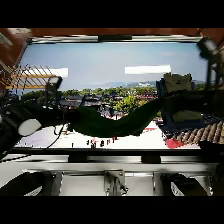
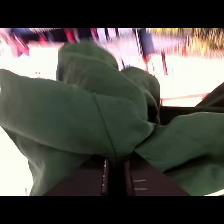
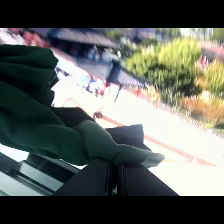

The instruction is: Fold the shirts.

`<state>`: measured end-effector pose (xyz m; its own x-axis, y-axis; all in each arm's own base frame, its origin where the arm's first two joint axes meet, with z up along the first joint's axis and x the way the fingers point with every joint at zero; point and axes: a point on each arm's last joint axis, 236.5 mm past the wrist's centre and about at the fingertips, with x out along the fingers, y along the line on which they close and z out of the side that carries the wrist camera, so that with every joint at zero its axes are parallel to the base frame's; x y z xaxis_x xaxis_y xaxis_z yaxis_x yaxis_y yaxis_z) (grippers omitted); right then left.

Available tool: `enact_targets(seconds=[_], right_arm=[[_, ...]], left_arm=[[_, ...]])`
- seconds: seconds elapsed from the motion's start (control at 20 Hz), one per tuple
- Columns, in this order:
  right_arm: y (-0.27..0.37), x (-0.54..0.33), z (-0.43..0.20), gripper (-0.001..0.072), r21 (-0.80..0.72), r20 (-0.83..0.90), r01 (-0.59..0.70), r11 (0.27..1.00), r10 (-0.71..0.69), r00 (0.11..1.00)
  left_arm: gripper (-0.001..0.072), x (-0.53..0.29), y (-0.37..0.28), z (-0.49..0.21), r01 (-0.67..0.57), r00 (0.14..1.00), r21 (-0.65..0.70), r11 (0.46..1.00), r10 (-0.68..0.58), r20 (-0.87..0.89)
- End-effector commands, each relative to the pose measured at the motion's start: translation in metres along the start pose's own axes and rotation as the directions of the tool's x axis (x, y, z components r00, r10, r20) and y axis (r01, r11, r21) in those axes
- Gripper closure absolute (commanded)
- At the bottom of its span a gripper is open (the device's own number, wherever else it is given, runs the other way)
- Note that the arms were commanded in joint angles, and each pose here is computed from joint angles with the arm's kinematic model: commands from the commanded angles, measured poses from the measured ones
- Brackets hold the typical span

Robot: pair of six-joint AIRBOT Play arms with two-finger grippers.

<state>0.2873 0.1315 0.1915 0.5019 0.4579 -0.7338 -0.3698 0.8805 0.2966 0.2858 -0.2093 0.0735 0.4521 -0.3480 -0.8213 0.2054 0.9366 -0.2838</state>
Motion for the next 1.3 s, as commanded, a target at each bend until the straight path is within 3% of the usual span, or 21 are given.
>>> enact_targets(seconds=[0.0,0.05,0.15,0.2,0.35,0.45,0.55,0.65,0.85,1.15,1.2,1.25], right_arm=[[-0.025,0.067,-0.045,0.0645,0.129,-0.073,-0.001,0.992,0.01,0.997],[-0.028,0.075,-0.049,0.0645,0.147,-0.069,0.0,0.989,0.011,0.998],[-0.032,0.078,-0.049,0.0645,0.15,-0.058,0.007,0.989,0.001,0.998],[-0.032,0.079,-0.047,0.0645,0.15,-0.052,0.008,0.989,0.0,0.999],[-0.034,0.079,-0.048,0.0645,0.146,-0.054,0.014,0.989,-0.006,0.999],[-0.034,0.079,-0.048,0.0645,0.147,-0.053,0.014,0.989,-0.006,0.999],[-0.034,0.079,-0.048,0.0645,0.146,-0.053,0.015,0.989,-0.007,0.999],[-0.034,0.079,-0.048,0.0645,0.146,-0.055,0.015,0.989,-0.007,0.998],[-0.035,0.079,-0.044,0.0645,0.143,-0.039,0.019,0.989,-0.013,0.999],[-0.038,0.079,-0.041,0.0645,0.139,-0.026,0.027,0.99,-0.024,0.999],[-0.039,0.079,-0.041,0.0645,0.136,-0.025,0.033,0.99,-0.03,0.999],[-0.042,0.079,-0.041,0.0645,0.131,-0.026,0.043,0.99,-0.04,0.999]], left_arm=[[0.0657,0.048,-0.002,-0.038,0.054,0.996,-0.127,0.99,-0.063,-0.066],[0.0629,0.051,-0.001,-0.038,0.049,0.996,-0.13,0.99,-0.059,-0.074],[0.0257,0.044,0.008,-0.03,0.032,0.997,-0.128,0.991,-0.041,-0.073],[0.0164,0.034,0.02,-0.026,0.001,0.995,-0.092,0.996,-0.01,-0.102],[0.0148,-0.006,0.083,-0.029,-0.146,0.96,-0.035,0.989,0.133,-0.248],[0.0111,-0.02,0.121,-0.049,-0.224,0.918,-0.096,0.97,0.177,-0.355],[0.0053,-0.01,0.139,-0.081,-0.255,0.884,-0.168,0.952,0.159,-0.439],[-0.0004,0.012,0.13,-0.114,-0.208,0.871,-0.24,0.948,0.068,-0.486],[-0.0003,0.052,0.107,-0.115,-0.078,0.926,-0.375,0.924,-0.072,-0.372],[0.0006,0.078,0.109,-0.092,-0.045,0.956,-0.432,0.901,-0.087,-0.28],[0.0049,0.081,0.11,-0.094,-0.052,0.952,-0.434,0.899,-0.086,-0.293],[0.0268,0.083,0.111,-0.097,-0.058,0.949,-0.437,0.898,-0.086,-0.303]])
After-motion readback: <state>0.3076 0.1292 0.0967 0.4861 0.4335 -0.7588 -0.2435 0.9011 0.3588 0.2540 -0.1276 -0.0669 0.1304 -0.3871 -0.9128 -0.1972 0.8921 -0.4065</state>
